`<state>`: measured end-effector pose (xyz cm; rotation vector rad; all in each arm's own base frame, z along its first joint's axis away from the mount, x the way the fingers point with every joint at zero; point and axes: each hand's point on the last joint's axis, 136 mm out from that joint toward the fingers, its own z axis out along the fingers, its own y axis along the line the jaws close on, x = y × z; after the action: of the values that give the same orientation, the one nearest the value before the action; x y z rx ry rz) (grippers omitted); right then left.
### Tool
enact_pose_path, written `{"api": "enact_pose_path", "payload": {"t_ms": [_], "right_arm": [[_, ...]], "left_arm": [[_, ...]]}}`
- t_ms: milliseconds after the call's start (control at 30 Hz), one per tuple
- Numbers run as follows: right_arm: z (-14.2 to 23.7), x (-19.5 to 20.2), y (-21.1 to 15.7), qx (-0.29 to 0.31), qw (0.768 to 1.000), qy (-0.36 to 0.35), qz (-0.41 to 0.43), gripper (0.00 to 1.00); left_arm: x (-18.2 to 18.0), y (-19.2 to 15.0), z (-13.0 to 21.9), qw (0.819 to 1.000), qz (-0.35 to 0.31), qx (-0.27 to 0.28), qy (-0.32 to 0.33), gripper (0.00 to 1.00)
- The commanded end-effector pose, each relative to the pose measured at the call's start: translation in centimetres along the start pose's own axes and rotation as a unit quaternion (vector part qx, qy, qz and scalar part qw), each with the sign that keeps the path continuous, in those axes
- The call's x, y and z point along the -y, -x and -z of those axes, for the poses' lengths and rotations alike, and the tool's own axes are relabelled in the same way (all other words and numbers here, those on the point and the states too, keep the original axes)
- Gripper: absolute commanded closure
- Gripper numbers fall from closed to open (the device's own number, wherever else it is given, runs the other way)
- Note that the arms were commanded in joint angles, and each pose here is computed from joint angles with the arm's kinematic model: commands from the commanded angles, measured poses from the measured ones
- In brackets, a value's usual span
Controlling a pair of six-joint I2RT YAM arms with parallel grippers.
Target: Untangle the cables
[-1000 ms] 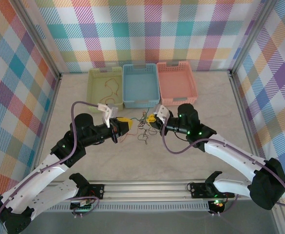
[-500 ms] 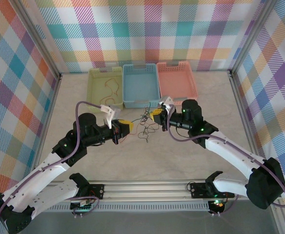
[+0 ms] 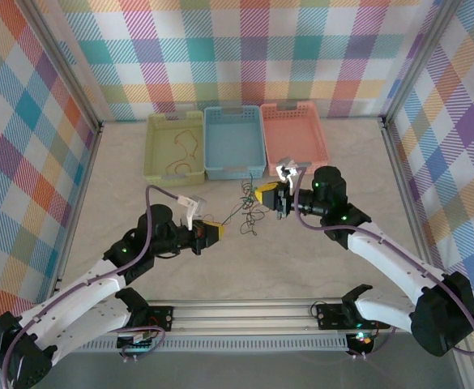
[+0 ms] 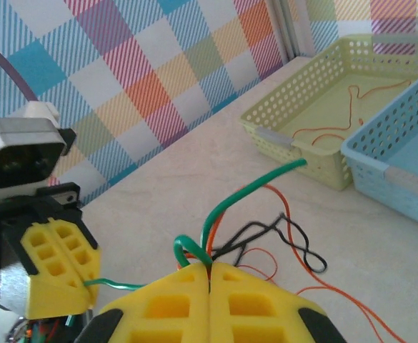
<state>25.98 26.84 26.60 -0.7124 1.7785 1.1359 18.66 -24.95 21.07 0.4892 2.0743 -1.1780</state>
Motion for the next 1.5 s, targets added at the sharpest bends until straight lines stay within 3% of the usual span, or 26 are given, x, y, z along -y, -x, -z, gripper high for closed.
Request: {"api": "enact_pose_path", "payload": {"t_ms": [0, 233, 400, 433, 500, 533, 800, 1267, 1467], "right_arm": [[0.6, -0.6, 3.0, 0.052, 0.998, 0.020, 0.003, 1.00], [1.1, -1.3, 3.6, 0.056, 0.998, 0.035, -0.008, 1.00], [1.3, 0.2, 0.7, 0.002, 1.000, -0.013, 0.002, 0.99], [1.4, 0.2, 0.0, -0.007, 1.000, -0.011, -0.003, 0.92], [1.5, 0.6, -1.7, -0.030, 0.999, -0.017, -0.025, 0.68], [1.5, 1.0, -2.6, -0.041, 0.998, -0.025, -0.038, 0.64], [1.4, 1.6, -7.0, -0.099, 0.989, -0.033, -0.108, 0.56], [0.1, 0.8, -7.6, -0.136, 0.980, -0.008, -0.144, 0.53], [-0.4, 1.0, -7.1, -0.134, 0.982, -0.009, -0.136, 0.69]], "left_arm": [[-0.1, -1.3, -1.2, 1.000, 0.019, -0.022, -0.007, 1.00], [-1.5, -3.4, -3.6, 0.998, 0.021, -0.056, 0.020, 1.00], [-0.7, -1.8, -3.2, 0.999, -0.004, -0.040, 0.020, 1.00], [-0.5, -1.6, -3.0, 0.999, -0.011, -0.040, 0.019, 1.00], [0.1, -1.0, -2.6, 0.999, -0.025, -0.033, 0.013, 1.00], [0.3, -0.8, -2.4, 0.999, -0.030, -0.028, 0.010, 1.00], [2.0, 1.1, -1.1, 0.999, -0.040, 0.005, -0.007, 1.00], [3.5, 3.5, -0.5, 0.998, -0.055, 0.032, -0.016, 1.00], [3.4, 3.3, -0.6, 0.998, -0.056, 0.028, -0.017, 1.00]]}}
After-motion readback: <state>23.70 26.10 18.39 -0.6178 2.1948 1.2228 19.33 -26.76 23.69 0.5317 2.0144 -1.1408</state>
